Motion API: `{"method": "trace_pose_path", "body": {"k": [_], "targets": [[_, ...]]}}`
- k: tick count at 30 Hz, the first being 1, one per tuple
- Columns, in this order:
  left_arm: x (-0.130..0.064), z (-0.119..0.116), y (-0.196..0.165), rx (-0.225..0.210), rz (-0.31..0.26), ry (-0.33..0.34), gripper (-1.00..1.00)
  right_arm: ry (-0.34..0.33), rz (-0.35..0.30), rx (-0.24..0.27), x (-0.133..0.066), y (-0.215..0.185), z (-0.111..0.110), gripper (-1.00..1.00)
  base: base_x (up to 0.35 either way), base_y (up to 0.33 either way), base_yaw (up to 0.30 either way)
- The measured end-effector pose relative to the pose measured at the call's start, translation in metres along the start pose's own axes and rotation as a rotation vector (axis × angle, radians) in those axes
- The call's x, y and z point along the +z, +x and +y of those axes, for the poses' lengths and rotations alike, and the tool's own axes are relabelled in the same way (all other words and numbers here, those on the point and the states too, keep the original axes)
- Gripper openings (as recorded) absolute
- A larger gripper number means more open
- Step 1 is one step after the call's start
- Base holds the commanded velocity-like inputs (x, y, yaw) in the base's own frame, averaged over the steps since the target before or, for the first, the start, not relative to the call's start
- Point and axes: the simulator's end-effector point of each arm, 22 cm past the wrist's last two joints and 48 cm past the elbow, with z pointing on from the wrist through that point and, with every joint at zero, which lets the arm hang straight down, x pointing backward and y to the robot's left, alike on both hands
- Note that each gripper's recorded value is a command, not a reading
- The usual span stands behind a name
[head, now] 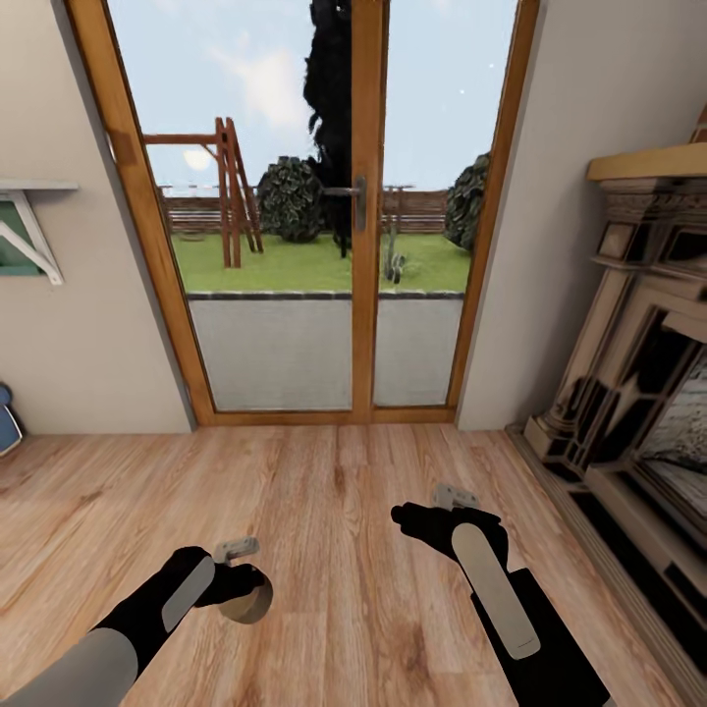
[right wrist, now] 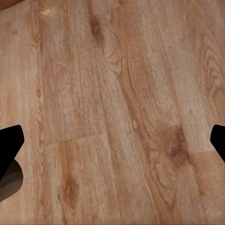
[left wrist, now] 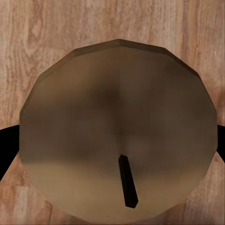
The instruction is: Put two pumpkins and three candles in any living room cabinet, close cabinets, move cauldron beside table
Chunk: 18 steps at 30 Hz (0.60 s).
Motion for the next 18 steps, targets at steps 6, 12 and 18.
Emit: {"method": "trace_pose_path", "body": {"k": [6,12,18], "targets": [[-0.011,-0.002,-0.006,0.000,0.001,0.000,-1.00,0.002,0.002,0.000,-0.007,-0.008,0.003,1.00,0.000,0.000,0.000],[-0.020,-0.003,-0.010,-0.002,0.003,-0.003,-1.00,0.007,0.010,-0.001,-0.013,-0.013,0.005,1.00,0.000,0.000,0.000],[-0.031,-0.006,-0.015,-0.002,0.005,-0.002,-1.00,0.008,0.011,-0.001,-0.021,-0.021,0.009,1.00,0.000,0.000,0.000]]}}
